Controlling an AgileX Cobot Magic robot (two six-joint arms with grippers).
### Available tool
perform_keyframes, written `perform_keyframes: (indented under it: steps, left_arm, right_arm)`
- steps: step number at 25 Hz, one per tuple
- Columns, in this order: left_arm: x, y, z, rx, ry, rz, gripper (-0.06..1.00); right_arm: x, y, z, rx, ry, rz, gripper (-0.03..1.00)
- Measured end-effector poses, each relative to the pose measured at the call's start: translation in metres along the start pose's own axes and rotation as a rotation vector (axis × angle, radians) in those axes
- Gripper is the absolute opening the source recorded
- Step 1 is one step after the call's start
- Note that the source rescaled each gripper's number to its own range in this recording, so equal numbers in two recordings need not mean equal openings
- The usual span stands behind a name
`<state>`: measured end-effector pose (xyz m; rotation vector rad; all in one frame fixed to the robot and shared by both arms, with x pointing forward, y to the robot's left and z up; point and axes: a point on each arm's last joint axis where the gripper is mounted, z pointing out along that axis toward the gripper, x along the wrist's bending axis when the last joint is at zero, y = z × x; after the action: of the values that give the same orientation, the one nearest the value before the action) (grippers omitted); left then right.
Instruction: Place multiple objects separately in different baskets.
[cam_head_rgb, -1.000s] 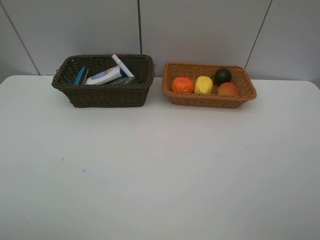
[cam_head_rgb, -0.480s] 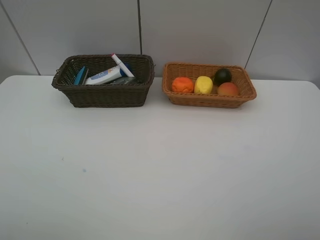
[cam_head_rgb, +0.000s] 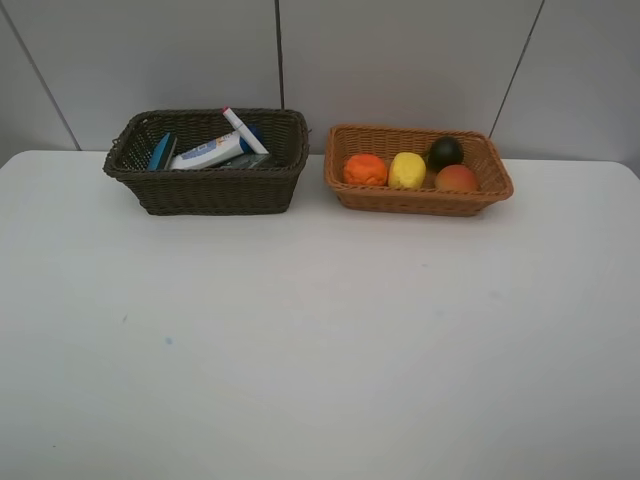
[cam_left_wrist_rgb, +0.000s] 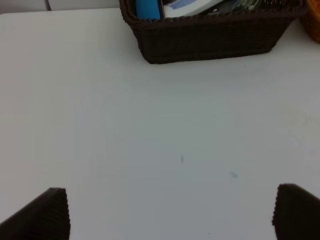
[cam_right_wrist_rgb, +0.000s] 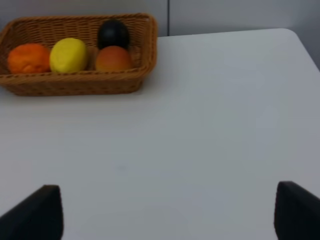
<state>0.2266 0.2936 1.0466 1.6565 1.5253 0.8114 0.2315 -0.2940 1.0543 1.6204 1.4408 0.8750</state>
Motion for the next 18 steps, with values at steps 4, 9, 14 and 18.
perform_keyframes:
  steps: [4, 9, 14, 18]
  left_arm:
    - [0.0, 0.0, 0.0, 0.0, 0.0, 0.0, 1.0]
    - [0.0, 0.0, 0.0, 0.0, 0.0, 0.0, 1.0]
    - [0.0, 0.0, 0.0, 0.0, 0.0, 0.0, 1.0]
    - [0.0, 0.0, 0.0, 0.0, 0.0, 0.0, 1.0]
  right_arm:
    - [-0.0066, 0.0, -0.0002, -0.004, -0.018, 0.025, 0.92]
    - [-0.0079, 0.0002, -0.0001, -0.005, 0.01, 0.01, 0.92]
    - [-0.0079, -0.0003, 0.0006, -0.004, 0.011, 0.009, 0.92]
    - [-0.0079, -0.0002, 0.0006, -0.005, 0.011, 0.009, 0.92]
